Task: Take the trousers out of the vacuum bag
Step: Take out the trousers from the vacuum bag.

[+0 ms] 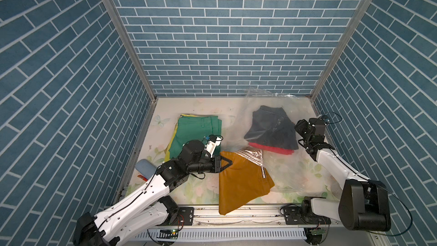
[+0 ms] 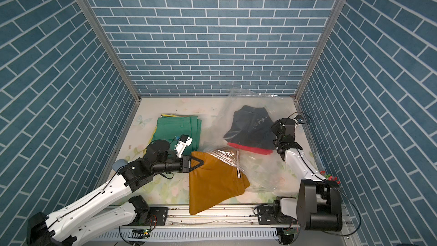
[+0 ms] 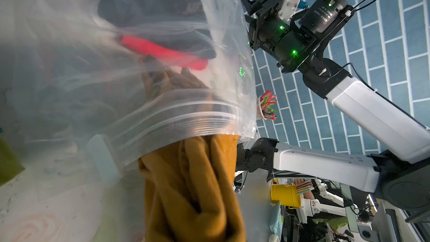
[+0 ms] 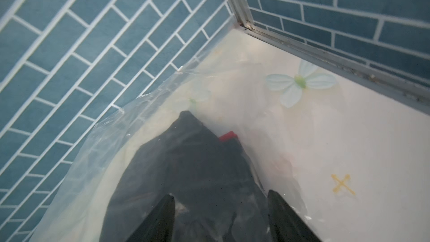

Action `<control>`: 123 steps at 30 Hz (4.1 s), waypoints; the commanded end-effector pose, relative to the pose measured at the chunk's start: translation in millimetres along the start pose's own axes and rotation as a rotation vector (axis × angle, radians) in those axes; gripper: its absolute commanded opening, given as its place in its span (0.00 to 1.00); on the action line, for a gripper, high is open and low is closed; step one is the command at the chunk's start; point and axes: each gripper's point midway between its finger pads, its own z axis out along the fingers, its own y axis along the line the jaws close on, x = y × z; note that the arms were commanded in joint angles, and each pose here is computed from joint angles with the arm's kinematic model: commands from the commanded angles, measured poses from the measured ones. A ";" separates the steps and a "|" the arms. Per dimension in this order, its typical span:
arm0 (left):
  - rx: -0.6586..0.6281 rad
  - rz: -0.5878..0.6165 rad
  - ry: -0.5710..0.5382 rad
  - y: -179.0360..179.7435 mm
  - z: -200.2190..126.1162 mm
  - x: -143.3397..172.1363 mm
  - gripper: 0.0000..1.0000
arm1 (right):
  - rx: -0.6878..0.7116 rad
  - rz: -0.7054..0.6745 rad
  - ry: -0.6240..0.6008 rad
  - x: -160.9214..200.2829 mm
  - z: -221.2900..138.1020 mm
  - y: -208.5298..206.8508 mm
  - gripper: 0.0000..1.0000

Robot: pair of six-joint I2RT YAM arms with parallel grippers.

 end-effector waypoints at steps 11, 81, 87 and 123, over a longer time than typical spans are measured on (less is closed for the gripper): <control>0.089 -0.039 -0.168 -31.1 8.8 -74.8 0.00 | -0.456 -0.415 0.133 36.7 -117.3 119.3 0.79; 0.030 -0.384 -0.625 22.0 13.1 -150.0 0.00 | -0.415 -0.580 0.445 324.0 -259.8 184.7 0.94; 0.033 -0.384 -0.623 21.4 12.4 -149.1 0.00 | -0.454 -0.592 0.432 319.5 -261.1 186.9 0.66; 0.166 -0.280 -0.798 -88.5 -124.4 -119.0 0.00 | -0.945 -1.102 0.265 143.1 -369.4 238.8 0.00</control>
